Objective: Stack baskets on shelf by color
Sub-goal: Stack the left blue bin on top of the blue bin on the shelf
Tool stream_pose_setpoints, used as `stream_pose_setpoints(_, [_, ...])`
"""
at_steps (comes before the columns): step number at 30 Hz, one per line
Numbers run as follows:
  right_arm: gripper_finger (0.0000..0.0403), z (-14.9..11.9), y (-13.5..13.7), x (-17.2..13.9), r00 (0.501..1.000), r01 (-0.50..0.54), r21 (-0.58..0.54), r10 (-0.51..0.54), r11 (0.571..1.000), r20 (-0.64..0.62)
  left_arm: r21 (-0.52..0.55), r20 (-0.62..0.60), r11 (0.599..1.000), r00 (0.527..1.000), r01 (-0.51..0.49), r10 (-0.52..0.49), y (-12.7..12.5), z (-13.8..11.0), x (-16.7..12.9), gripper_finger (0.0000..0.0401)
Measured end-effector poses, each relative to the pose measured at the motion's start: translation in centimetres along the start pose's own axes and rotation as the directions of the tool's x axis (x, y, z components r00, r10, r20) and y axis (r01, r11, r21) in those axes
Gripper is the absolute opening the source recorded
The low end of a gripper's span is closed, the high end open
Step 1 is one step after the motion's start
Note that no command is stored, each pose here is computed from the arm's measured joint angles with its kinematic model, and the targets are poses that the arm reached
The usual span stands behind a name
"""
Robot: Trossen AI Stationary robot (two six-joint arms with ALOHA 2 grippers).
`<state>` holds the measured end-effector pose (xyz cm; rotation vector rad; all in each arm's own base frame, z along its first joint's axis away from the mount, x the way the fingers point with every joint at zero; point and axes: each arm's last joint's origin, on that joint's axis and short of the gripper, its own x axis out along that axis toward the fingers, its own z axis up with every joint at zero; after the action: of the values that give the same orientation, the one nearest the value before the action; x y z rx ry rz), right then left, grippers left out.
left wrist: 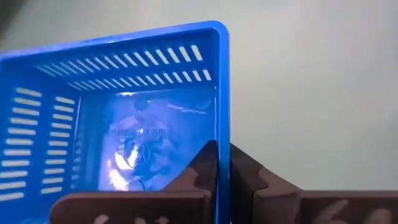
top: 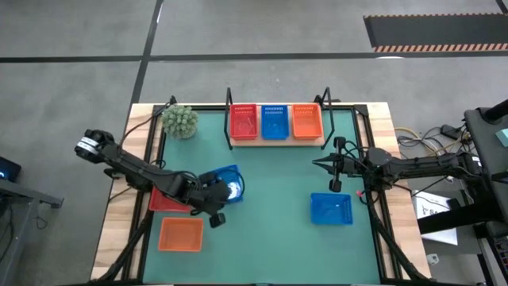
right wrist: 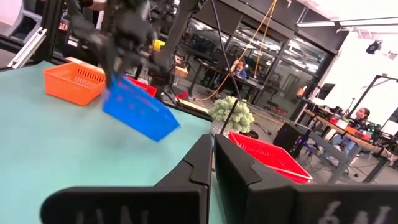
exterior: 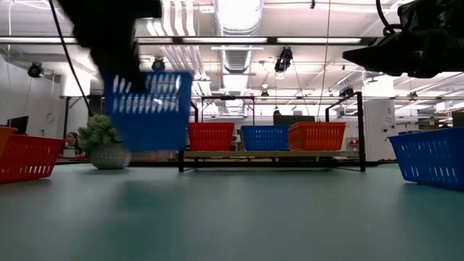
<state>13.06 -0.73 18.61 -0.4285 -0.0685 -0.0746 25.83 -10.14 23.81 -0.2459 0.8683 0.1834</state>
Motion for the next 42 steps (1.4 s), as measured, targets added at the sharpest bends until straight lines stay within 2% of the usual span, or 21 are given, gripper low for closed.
stream_pose_setpoints(3, [0.0011, 0.0, 0.0, 0.0, 1.000, 0.000, 0.000, 0.000, 1.000, 0.000, 0.068, 0.076, 0.996, 0.996, 0.052, -0.057, -1.6, 2.4, -1.6, 0.0000])
stream_pose_setpoints(8, [0.0011, 0.0, 0.0, 0.0, 1.000, 0.000, 0.000, 0.000, 1.000, -0.001, 0.251, 0.164, 0.966, 0.981, 0.064, -0.108, -3.7, 6.1, -2.9, 0.0000])
stream_pose_setpoints(12, [0.0011, 0.0, 0.0, 0.0, 1.000, 0.000, 0.000, 0.000, 1.000, -0.001, 0.383, 0.204, 0.923, 0.973, 0.024, -0.110, -4.8, 8.8, -2.8, 0.0000])
stream_pose_setpoints(16, [0.0011, 0.0, 0.0, 0.0, 1.000, 0.000, -0.002, 0.000, 1.000, -0.001, 0.443, 0.222, 0.896, 0.973, -0.037, -0.069, -4.4, 11.3, -1.8, 0.0000])
stream_pose_setpoints(22, [0.0011, 0.0, 0.0, 0.0, 1.000, 0.001, -0.004, -0.001, 1.000, -0.001, 0.447, 0.223, 0.884, 0.974, -0.133, 0.034, -1.3, 14.0, -0.1, 0.0000])
stream_pose_setpoints(29, [0.0011, 0.0, 0.0, 0.0, 1.000, 0.002, -0.012, -0.002, 1.000, 0.001, 0.368, 0.210, 0.901, 0.965, -0.229, 0.159, 4.2, 16.4, 2.1, 0.0000])
stream_pose_setpoints(35, [0.0011, 0.1, -0.1, 0.0, 1.000, 0.010, -0.016, -0.010, 1.000, 0.012, 0.389, 0.197, 0.882, 0.959, -0.267, 0.204, 8.2, 17.6, 3.7, 0.0000])
stream_pose_setpoints(42, [0.0011, 0.1, -0.1, 0.0, 1.000, 0.014, -0.019, -0.013, 1.000, 0.011, 0.415, 0.218, 0.869, 0.957, -0.270, 0.193, 11.6, 18.7, 5.5, 0.0000])
